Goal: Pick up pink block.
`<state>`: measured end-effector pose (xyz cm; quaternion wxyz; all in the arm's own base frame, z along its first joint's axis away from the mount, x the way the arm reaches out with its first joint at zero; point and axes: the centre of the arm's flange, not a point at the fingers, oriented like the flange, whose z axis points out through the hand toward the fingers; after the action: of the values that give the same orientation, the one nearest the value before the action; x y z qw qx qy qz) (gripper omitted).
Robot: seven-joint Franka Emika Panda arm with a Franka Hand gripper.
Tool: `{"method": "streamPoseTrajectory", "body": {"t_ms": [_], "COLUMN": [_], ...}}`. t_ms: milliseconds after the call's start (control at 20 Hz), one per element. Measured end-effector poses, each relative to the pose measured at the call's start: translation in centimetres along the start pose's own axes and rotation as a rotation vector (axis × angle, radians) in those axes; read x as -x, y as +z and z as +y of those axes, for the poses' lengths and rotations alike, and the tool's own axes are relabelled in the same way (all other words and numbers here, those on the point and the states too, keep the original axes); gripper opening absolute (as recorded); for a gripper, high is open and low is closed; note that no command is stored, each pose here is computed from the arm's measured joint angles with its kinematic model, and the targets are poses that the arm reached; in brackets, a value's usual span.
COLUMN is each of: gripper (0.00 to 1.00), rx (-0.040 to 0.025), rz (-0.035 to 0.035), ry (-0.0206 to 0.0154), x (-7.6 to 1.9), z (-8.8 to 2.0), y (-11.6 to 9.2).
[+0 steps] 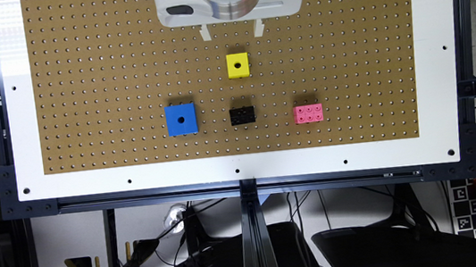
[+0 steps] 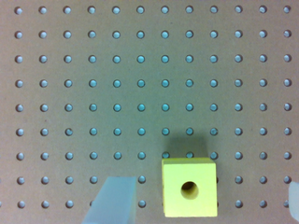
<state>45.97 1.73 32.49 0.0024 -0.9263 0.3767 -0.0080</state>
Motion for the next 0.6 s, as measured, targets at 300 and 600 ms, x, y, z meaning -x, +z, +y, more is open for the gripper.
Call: {"method": "streamPoseTrajectory", "body": {"t_ms": [300, 600], "gripper": [1.00, 1.00], "rx": [0.0007, -0.0118], "rz": [-0.0007, 0.0124], "ry": [0.0017, -0.0040], "x": [-0.04, 0.63], "z": [0.1, -1.6], "y": [0.0, -0.7]}}
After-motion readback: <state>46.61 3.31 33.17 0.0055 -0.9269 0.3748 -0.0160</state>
